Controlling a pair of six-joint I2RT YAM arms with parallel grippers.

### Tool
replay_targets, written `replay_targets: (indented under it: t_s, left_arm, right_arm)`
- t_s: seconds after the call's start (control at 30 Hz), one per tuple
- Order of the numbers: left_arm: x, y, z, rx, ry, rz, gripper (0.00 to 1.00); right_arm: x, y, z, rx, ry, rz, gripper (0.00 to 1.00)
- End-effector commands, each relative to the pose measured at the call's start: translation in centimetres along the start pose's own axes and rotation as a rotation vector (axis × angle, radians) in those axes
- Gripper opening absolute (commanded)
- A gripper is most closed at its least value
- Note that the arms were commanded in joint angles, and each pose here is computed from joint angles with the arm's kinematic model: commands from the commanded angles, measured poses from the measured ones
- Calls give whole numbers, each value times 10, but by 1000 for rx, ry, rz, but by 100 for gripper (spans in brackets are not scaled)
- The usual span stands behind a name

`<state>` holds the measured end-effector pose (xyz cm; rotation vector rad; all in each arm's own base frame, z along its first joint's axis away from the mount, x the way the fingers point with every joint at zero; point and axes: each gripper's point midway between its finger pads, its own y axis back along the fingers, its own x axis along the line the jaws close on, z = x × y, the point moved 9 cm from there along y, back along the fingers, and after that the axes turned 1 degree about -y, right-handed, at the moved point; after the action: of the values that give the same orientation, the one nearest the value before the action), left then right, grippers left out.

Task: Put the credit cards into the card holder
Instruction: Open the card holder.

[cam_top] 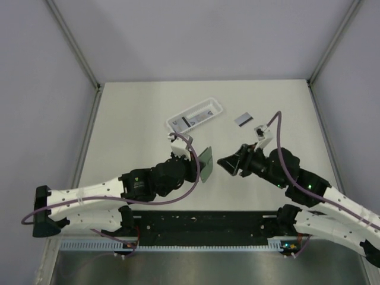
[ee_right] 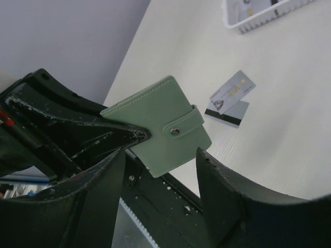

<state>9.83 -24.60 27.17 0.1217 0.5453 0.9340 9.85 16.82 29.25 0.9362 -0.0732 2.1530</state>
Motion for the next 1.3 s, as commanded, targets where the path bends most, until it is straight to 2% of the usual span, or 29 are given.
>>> replay_targets:
  t_s: [0.0,0.23,0.6,0.83,1.27]
  left_arm:
    - [-12,-3,11,-53,47,-48,0]
    - [-15,-3,12,-58,53,-69,0]
    - [-16,-5,9,-48,55,-89,0]
    - [-17,-3,9,-49,60,-110,0]
    - [-18,-6,2,-30,71,-130,0]
  right_arm:
    - [20,-25,-18,100,-84,207,58]
    - [19,-45,-27,139,-115,190,58]
    - [-16,-51,-33,89,-77,-111,55]
    - [-27,-52,-33,64,-47,-206,54]
    - [-50,-51,-32,89,57,-494,43]
